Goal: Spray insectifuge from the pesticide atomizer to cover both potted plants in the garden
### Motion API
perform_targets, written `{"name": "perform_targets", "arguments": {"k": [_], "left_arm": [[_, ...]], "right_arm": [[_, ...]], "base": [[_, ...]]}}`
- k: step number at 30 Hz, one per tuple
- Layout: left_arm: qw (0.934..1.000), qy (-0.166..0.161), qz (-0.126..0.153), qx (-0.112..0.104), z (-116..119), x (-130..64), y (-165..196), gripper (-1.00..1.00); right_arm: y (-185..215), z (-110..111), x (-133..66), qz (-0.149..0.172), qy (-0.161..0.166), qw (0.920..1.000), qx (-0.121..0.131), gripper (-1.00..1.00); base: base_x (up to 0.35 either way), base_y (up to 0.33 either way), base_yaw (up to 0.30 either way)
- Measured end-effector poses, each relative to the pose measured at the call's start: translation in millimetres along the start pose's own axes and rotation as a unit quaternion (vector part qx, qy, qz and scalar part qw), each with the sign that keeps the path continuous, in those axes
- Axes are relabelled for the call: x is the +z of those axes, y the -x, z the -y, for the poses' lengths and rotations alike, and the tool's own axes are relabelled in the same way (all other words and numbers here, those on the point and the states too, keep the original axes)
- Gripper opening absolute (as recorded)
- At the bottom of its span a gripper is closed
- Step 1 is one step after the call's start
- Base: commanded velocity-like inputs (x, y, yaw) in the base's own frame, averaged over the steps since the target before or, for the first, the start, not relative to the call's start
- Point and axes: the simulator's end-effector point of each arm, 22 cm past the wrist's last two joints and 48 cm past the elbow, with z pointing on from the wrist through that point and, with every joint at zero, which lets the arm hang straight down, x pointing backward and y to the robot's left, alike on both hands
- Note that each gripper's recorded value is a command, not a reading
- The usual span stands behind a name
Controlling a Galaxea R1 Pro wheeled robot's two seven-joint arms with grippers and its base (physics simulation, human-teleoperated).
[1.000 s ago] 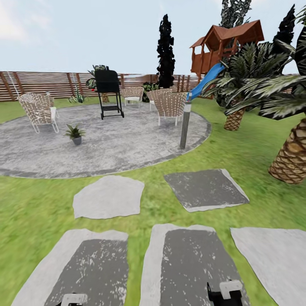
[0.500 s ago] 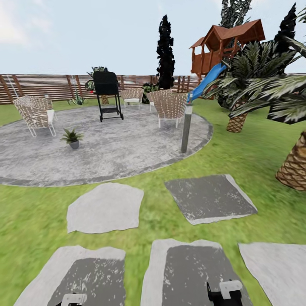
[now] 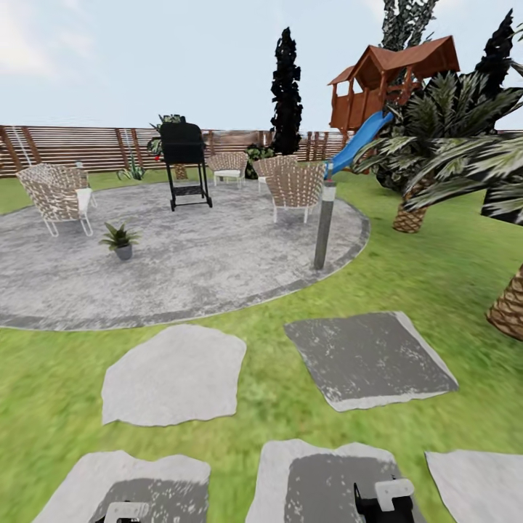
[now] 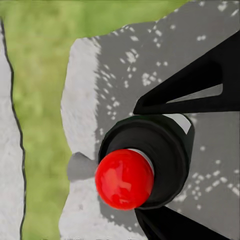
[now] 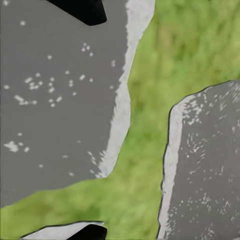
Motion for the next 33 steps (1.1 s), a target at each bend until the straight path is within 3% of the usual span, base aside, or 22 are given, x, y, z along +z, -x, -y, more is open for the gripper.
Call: {"name": "perform_targets", "arguments": {"k": [12,33], "left_arm": [[1.0000,0.000,0.000,0.000,0.0,0.0,0.0,-1.00],[1.0000,0.000,-0.001,0.000,0.0,0.0,-0.3,-1.00]], "right_arm": [[-0.1,0.3,0.0,0.000,0.000,1.0000,0.000,1.00],[0.0,0.3,0.1,0.000,0.000,1.0000,0.000,1.00]], "base": [[0.338,0.000,0.023],[0.338,0.000,0.267]]}}
